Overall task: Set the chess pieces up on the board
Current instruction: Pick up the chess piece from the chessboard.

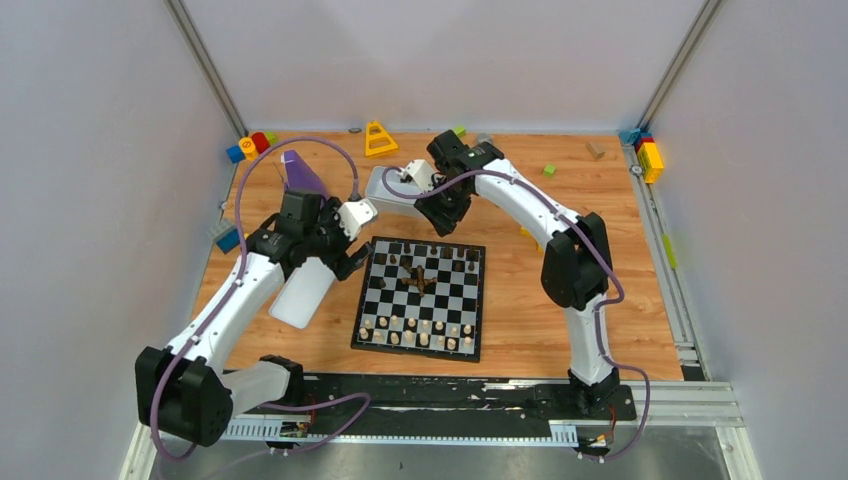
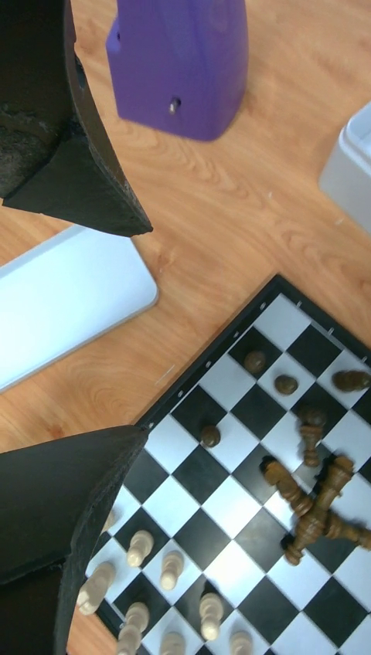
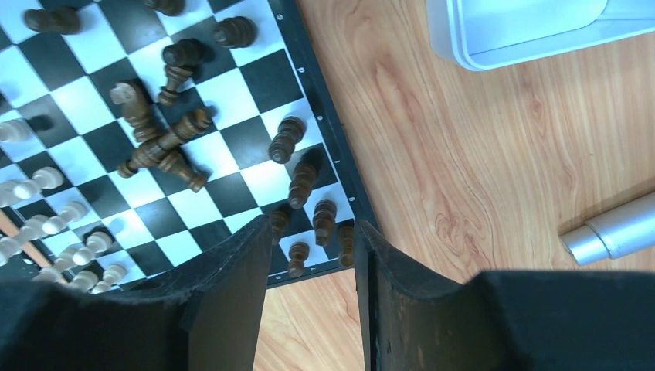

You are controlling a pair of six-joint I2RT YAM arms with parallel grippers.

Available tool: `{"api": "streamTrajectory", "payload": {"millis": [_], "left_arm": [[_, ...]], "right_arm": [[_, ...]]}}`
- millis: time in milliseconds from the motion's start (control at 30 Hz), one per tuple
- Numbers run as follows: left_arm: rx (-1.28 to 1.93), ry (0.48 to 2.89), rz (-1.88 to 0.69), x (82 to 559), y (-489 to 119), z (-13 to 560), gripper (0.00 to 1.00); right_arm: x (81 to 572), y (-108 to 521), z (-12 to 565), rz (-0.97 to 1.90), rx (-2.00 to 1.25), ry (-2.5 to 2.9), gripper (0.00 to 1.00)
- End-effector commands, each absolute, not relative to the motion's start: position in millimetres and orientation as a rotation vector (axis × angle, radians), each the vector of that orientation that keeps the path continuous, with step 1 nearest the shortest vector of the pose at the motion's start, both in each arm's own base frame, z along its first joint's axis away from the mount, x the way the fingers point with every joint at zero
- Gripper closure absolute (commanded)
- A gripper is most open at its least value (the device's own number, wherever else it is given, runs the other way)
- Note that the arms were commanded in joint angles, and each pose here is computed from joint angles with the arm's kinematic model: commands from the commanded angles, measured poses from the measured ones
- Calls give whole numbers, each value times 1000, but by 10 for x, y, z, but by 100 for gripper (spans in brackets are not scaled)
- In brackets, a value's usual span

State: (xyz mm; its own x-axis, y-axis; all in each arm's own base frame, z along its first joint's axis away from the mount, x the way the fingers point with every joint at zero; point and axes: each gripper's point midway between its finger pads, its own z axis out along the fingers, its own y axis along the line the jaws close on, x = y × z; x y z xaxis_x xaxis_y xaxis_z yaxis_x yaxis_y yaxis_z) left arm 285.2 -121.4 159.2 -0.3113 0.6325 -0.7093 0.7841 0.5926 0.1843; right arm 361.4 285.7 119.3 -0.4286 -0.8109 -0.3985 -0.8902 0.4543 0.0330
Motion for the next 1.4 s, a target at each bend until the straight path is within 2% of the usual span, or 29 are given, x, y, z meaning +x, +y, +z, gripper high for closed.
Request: {"api": "streamTrajectory", "payload": {"millis": [0, 367, 667, 1000, 1233, 1367], "left_arm": [[1214, 2050, -368, 2720, -1333, 1386, 2], [1336, 2156, -493, 2717, -1727, 939, 17], [1365, 2223, -512, 2783, -1856, 713, 24], [1416, 2244, -562, 2731, -1933, 591, 43], [1438, 2255, -586, 2692, -1955, 552, 51], [1454, 2265, -595, 2671, -1960, 526, 59]], "right_arm": [[3575, 3022, 1617, 454, -1373, 2254, 56], [3551, 2681, 1637, 513, -1255, 2298, 59], [3500, 2556, 1608, 544, -1215, 2321, 62], [3440, 2502, 1606, 553, -1196, 2328, 65], [3426, 2495, 1579, 559, -1198, 2335, 67], [3420, 2490, 1552, 562, -1199, 2343, 68]]}}
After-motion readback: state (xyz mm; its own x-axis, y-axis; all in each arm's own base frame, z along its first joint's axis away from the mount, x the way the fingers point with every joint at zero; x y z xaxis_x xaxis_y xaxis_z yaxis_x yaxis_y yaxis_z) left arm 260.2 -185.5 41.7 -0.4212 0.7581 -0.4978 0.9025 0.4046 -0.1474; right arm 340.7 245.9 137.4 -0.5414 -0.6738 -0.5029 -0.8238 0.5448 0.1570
